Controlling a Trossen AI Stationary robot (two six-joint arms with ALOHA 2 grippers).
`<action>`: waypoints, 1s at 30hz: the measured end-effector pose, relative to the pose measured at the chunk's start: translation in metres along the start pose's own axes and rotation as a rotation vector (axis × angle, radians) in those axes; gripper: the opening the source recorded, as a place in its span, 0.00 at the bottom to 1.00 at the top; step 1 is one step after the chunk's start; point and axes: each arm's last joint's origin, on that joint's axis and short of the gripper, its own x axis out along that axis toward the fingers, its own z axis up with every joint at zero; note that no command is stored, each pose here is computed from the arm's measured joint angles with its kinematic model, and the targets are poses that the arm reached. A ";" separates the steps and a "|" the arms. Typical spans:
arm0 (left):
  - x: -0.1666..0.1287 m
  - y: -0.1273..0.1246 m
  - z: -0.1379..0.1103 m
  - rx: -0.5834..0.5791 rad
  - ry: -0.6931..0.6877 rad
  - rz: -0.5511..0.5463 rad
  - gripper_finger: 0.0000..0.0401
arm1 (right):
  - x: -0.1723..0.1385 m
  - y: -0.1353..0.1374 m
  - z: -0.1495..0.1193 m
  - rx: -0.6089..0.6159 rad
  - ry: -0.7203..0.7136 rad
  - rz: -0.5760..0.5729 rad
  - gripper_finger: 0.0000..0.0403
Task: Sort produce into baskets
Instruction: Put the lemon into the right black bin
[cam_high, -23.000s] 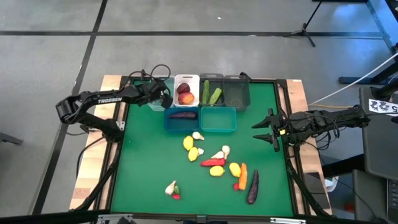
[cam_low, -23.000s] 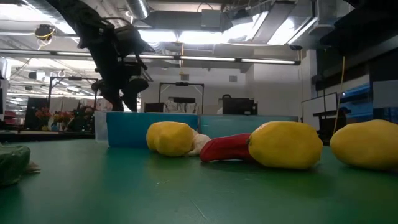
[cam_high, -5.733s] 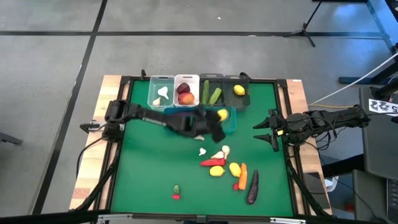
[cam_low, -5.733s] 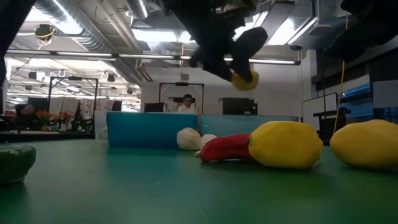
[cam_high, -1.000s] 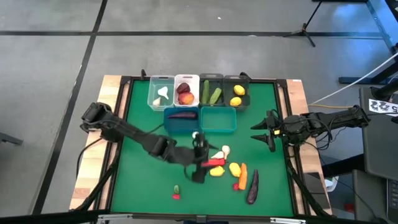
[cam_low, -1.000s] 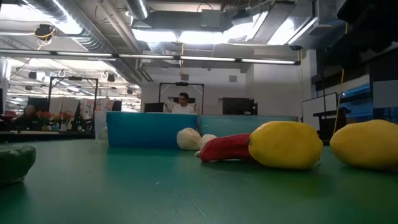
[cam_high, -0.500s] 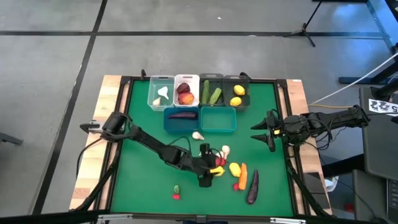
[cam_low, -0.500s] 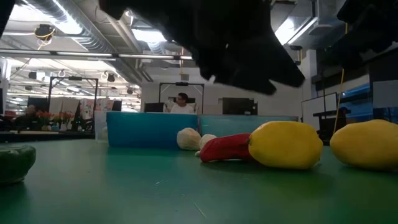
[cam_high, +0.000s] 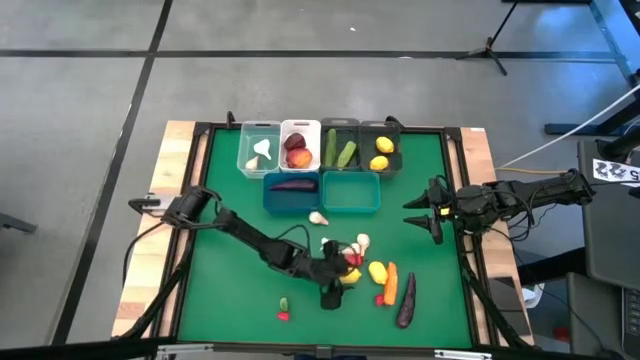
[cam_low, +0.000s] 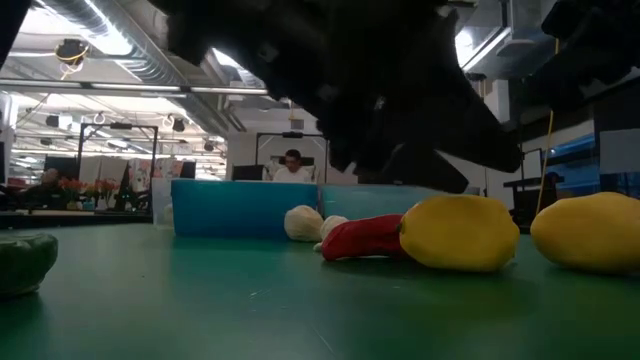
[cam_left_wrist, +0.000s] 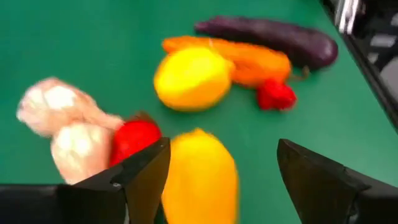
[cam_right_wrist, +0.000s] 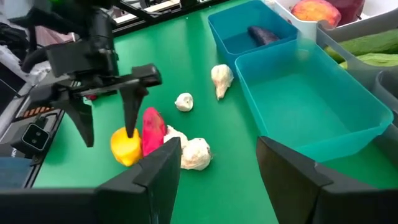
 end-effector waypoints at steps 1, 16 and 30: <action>0.001 0.002 0.001 -0.012 0.001 -0.011 0.70 | 0.000 0.000 0.000 0.000 0.001 -0.001 0.52; 0.006 0.020 -0.014 -0.191 0.098 -0.059 0.63 | 0.000 0.000 -0.001 0.001 0.015 0.015 0.52; 0.007 0.025 -0.015 -0.256 0.139 -0.066 0.53 | 0.000 0.000 -0.001 0.000 0.019 0.013 0.52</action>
